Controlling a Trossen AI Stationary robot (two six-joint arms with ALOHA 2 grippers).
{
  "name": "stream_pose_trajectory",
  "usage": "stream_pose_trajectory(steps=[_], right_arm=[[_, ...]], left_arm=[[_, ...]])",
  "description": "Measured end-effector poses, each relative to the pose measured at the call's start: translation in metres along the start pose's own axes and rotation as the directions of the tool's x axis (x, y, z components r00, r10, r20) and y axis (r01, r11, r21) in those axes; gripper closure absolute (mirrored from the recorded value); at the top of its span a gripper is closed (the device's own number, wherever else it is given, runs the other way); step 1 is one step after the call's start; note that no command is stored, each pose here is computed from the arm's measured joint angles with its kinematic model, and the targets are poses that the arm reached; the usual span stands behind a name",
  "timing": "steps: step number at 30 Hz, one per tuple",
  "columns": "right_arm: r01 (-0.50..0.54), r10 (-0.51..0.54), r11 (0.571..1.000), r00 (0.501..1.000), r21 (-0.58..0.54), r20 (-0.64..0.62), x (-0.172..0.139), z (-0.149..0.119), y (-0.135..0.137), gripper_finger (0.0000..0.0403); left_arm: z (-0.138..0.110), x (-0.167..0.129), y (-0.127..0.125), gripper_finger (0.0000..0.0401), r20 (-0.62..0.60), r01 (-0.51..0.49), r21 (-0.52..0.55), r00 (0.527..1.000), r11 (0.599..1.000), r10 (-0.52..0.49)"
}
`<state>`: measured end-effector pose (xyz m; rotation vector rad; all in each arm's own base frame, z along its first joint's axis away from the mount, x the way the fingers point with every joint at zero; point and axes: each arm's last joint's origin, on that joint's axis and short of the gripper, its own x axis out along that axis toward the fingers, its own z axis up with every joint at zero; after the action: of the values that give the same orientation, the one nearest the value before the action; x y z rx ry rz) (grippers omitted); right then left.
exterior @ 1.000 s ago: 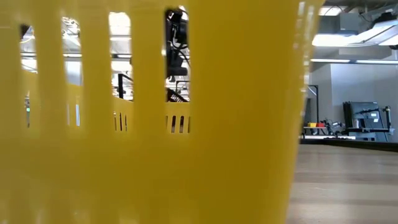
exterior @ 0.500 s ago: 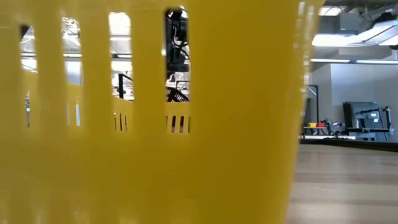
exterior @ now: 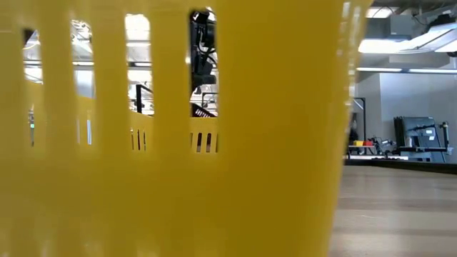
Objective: Stack baskets on shelf by color
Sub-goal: Stack the bottom black bin on the black bin on the shelf
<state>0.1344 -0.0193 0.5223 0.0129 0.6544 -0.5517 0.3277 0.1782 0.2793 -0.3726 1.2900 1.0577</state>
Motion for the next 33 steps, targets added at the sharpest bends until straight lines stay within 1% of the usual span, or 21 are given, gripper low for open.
stream_pose_trajectory(steps=[3,5,7,10,16,21,22,33], right_arm=[[0.000,0.000,1.000,1.000,0.000,0.000,0.000,0.000,0.000,0.0395],[0.000,0.000,1.000,1.000,0.000,0.000,0.000,0.000,0.000,0.0395],[0.000,0.000,1.000,1.000,0.000,0.000,0.000,0.000,0.000,0.0395],[0.000,0.000,1.000,1.000,0.000,0.000,0.000,0.000,0.000,0.0395],[0.000,0.000,1.000,1.000,0.000,0.000,0.000,0.000,0.000,0.0395],[0.000,0.000,1.000,1.000,0.001,0.000,0.000,0.000,0.000,0.0395],[0.000,0.000,1.000,1.000,0.000,0.000,0.000,0.000,0.000,0.0395],[0.000,0.000,1.000,1.000,0.000,0.000,0.000,0.000,0.000,0.0395]], left_arm=[[0.000,-0.003,0.002,0.0305,0.010,-0.026,0.000,1.000,1.000,0.026],[0.004,-0.012,0.005,0.0299,0.039,-0.031,-0.012,0.999,0.999,0.031],[0.008,-0.023,0.009,0.0297,0.065,-0.027,-0.024,0.997,0.999,0.029],[0.014,-0.036,0.013,0.0299,0.107,0.004,-0.042,0.994,0.999,0.001],[0.017,-0.049,0.014,0.0327,0.125,0.056,-0.050,0.991,0.997,-0.050],[0.015,-0.052,0.013,0.0386,0.114,0.065,-0.016,0.991,0.998,-0.063],[0.015,-0.052,0.013,0.0393,0.112,0.065,-0.016,0.992,0.998,-0.063],[0.015,-0.047,0.014,0.0401,0.093,0.029,-0.036,0.995,0.999,-0.026]])
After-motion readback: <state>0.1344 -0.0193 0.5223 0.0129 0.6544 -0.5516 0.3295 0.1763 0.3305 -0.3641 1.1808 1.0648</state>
